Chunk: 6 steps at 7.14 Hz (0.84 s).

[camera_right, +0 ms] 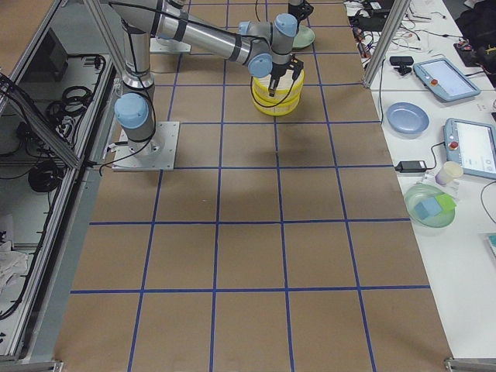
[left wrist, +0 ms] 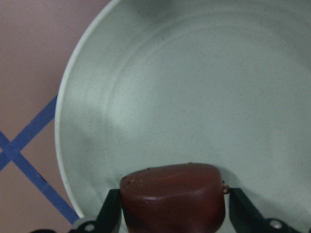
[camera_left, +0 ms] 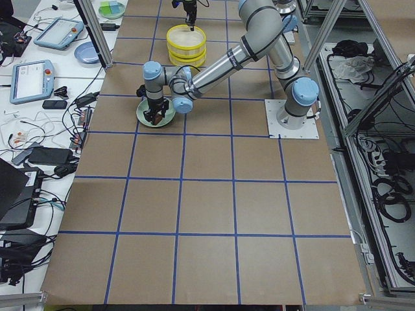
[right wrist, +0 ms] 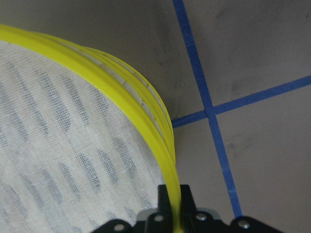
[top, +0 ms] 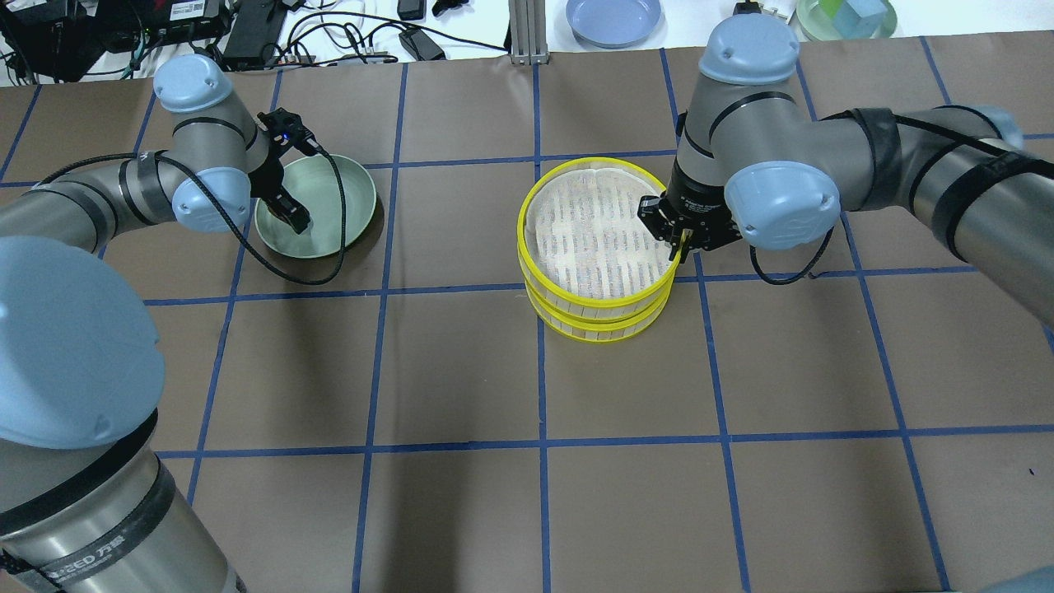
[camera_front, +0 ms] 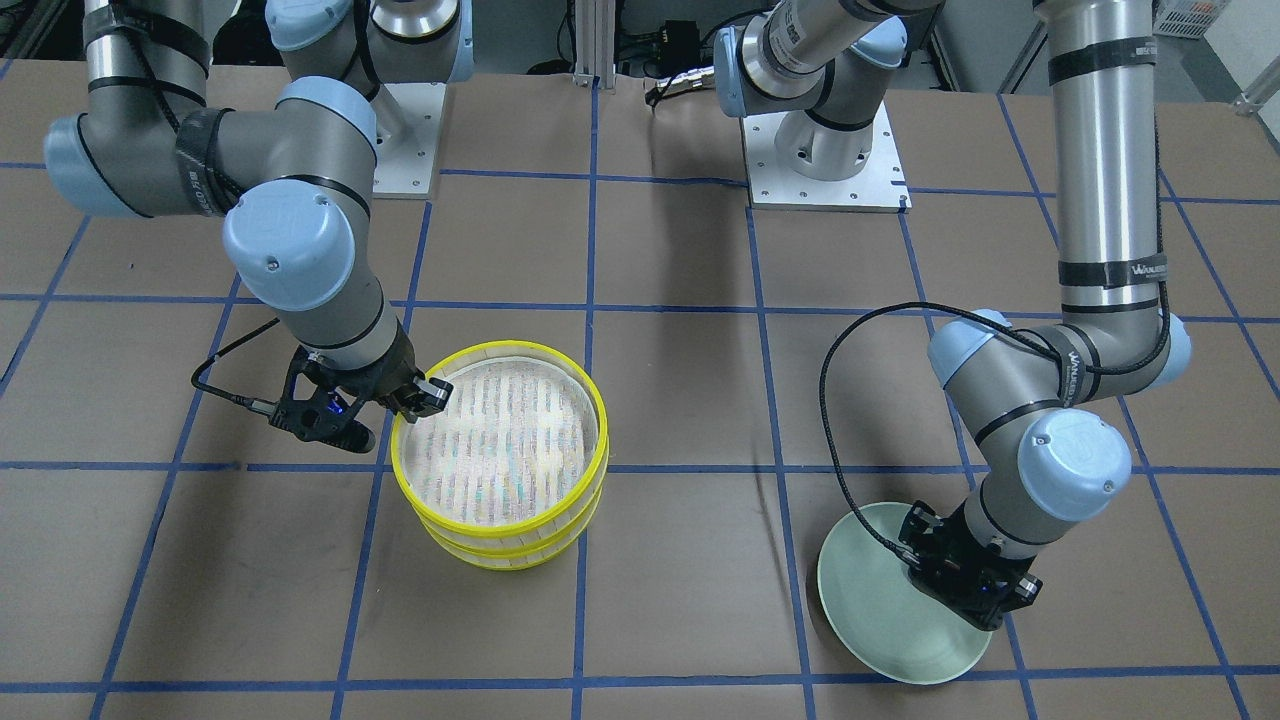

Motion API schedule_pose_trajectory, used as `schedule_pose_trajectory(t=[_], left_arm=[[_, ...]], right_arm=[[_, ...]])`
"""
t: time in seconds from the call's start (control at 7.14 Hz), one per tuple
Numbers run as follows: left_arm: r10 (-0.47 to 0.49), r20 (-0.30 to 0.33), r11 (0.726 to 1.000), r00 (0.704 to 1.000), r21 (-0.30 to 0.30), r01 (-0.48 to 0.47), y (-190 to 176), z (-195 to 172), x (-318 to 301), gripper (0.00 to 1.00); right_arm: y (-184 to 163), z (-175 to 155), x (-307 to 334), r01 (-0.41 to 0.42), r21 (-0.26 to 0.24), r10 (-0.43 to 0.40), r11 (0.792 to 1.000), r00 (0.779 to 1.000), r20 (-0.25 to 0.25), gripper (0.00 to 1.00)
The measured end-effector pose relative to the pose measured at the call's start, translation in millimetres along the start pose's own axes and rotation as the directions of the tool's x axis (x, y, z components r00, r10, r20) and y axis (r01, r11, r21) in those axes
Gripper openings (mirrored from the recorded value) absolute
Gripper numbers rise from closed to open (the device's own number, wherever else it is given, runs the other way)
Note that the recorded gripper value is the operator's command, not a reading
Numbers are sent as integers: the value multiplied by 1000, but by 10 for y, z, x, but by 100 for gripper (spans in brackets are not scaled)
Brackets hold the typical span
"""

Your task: Stack buns with steamer

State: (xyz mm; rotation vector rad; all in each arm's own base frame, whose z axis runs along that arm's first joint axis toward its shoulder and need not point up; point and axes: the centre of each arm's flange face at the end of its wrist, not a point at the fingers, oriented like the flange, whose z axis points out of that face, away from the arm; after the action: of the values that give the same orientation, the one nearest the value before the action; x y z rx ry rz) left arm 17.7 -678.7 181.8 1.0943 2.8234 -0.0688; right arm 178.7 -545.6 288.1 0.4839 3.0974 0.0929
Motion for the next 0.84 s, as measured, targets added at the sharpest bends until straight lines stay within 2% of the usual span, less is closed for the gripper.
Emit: schedule_pose_trajectory(t=[0.42, 0.56, 0.84], left_arm=[[-32, 41, 999, 999, 35, 30, -34, -293, -64, 0], [-79, 48, 995, 996, 62, 76, -58, -438, -53, 0], [-204, 36, 972, 978, 130, 198, -172, -758, 73, 0]], right_arm=[[-12, 30, 1, -1, -4, 1, 1000, 1000, -7, 1], [-12, 43, 0, -2, -7, 2, 1000, 1000, -7, 3], [-12, 68, 4, -3, -11, 3, 1000, 1000, -12, 15]])
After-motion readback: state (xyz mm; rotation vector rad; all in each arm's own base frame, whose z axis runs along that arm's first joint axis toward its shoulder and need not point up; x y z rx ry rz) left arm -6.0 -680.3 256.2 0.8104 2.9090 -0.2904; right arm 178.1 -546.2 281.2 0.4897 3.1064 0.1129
